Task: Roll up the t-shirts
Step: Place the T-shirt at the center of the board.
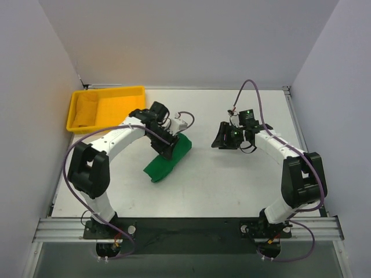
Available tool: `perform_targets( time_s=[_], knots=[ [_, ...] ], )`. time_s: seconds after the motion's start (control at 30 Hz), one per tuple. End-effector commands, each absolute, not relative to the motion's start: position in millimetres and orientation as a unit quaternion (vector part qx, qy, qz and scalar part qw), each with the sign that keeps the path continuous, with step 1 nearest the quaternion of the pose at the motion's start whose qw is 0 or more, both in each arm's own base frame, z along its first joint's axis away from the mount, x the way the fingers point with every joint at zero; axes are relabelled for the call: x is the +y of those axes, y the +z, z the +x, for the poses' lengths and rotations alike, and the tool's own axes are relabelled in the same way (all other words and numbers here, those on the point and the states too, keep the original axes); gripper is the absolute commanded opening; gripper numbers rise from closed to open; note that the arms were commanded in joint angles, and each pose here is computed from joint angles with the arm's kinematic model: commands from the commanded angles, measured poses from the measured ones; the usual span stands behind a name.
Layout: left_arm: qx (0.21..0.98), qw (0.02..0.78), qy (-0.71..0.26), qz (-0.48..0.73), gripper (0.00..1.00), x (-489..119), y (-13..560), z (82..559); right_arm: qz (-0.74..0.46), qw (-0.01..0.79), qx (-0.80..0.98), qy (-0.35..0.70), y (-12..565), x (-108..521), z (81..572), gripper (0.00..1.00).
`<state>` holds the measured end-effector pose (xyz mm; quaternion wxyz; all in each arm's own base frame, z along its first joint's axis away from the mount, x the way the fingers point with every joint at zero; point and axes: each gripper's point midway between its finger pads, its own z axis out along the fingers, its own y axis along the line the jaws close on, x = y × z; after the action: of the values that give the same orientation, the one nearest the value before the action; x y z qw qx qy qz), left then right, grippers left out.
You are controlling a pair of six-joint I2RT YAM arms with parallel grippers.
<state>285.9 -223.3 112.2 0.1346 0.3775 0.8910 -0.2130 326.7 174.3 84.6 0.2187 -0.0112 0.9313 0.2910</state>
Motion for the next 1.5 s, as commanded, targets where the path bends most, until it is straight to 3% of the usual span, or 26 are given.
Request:
perform_targets(
  time_s=[0.0, 0.53, 0.77, 0.97, 1.07, 1.17, 1.2, 1.23, 1.33, 1.47],
  knots=[
    [0.902, 0.207, 0.033, 0.378, 0.0, -187.2, 93.0, 345.7, 0.011, 0.24, 0.929, 0.281, 94.6, 159.1, 327.6, 0.43],
    [0.915, 0.07, -0.08, 0.388, 0.0, -247.7, 26.7, 237.7, 0.101, 0.197, 0.932, 0.286, 69.8, 138.5, 282.9, 0.43],
    [0.925, 0.011, -0.165, 0.342, 0.0, -276.3, 6.1, 200.2, 0.055, 0.159, 0.932, 0.32, 75.9, 154.9, 245.9, 0.41],
    [0.914, 0.0, -0.24, 0.327, 0.0, -304.4, -3.2, 193.5, 0.008, 0.202, 0.923, 0.326, 95.1, 152.5, 233.7, 0.41],
    [0.909, -0.003, -0.28, 0.31, 0.02, -312.4, -5.9, 194.4, -0.098, 0.258, 0.897, 0.346, 121.4, 158.8, 229.2, 0.43],
    [0.896, -0.008, -0.333, 0.293, 0.21, -312.3, -3.2, 196.6, -0.31, 0.334, 0.816, 0.356, 150.6, 175.7, 210.7, 0.46],
    [0.889, -0.014, -0.353, 0.291, 0.23, -312.3, -1.6, 194.6, -0.39, 0.333, 0.784, 0.35, 149.0, 186.8, 189.6, 0.47],
    [0.874, -0.021, -0.392, 0.286, 0.26, -314.0, 8.1, 196.8, -0.496, 0.369, 0.722, 0.31, 147.3, 187.5, 186.6, 0.5],
    [0.849, -0.006, -0.432, 0.303, 0.43, -315.7, 16.5, 204.7, -0.66, 0.41, 0.58, 0.243, 132.3, 194.7, 164.3, 0.54],
    [0.845, -0.047, -0.437, 0.304, 0.49, -307.8, 5.7, 199.4, -0.76, 0.436, 0.441, 0.195, 117.9, 207.6, 156.8, 0.58]
  ],
)
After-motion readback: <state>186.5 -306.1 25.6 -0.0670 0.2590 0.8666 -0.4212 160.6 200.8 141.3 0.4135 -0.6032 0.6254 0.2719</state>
